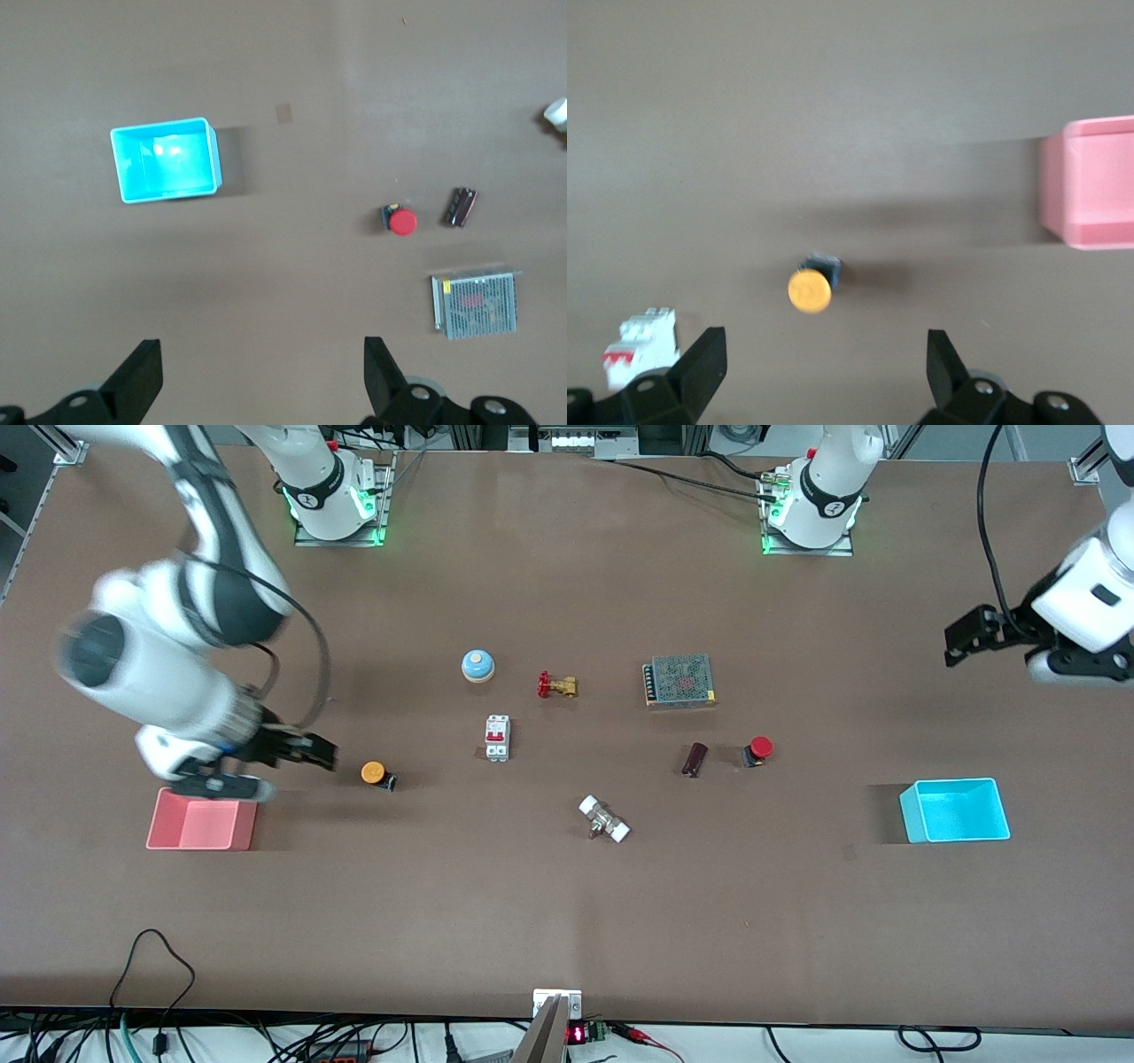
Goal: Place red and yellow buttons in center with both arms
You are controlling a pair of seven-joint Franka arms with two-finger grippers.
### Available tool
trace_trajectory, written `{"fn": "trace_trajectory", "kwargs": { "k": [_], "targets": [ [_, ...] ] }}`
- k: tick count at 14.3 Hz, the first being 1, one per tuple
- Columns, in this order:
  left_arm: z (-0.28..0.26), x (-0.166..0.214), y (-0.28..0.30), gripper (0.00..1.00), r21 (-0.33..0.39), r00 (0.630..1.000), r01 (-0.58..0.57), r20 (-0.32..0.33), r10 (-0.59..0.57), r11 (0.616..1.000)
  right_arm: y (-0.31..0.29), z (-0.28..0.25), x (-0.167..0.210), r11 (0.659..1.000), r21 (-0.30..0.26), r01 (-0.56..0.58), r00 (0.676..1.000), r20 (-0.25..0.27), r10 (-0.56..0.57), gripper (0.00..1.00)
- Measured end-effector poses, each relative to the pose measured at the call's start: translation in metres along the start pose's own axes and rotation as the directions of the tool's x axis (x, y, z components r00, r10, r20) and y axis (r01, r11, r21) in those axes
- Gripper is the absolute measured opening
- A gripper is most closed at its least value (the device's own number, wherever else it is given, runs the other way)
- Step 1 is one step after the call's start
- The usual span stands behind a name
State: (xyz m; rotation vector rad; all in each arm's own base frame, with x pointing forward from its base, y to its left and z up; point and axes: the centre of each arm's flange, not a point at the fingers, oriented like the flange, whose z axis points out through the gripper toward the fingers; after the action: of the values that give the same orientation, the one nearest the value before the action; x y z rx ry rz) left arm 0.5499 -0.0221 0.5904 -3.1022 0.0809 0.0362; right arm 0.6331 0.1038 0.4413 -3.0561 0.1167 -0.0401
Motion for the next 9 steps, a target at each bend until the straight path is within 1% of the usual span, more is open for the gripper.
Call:
{"fn": "trace_trajectory", "kwargs": {
  "k": [2,4,8,9],
  "targets": [
    [-0.001,-0.002,0.011,1.0,0.001,1.0,-0.02,-0.009,0.02,1.0,0.023,-0.054,-0.005,1.0,-0.019,-0.022,1.0,-0.013,0.022,1.0],
    [0.001,-0.002,0.019,1.0,0.002,0.999,-0.035,-0.006,0.035,0.999,0.042,-0.094,-0.016,0.998,-0.035,-0.049,0.998,-0.035,0.048,1.0],
    [0.002,-0.003,0.02,1.0,0.002,0.999,-0.036,-0.002,0.036,0.999,0.061,-0.141,-0.042,0.992,-0.104,-0.065,0.997,-0.037,0.061,1.0],
    [0.002,-0.003,0.019,1.0,0.002,0.999,-0.035,-0.002,0.035,0.999,0.062,-0.149,-0.047,0.991,-0.114,-0.065,0.998,-0.029,0.062,1.0]
  ]
}}
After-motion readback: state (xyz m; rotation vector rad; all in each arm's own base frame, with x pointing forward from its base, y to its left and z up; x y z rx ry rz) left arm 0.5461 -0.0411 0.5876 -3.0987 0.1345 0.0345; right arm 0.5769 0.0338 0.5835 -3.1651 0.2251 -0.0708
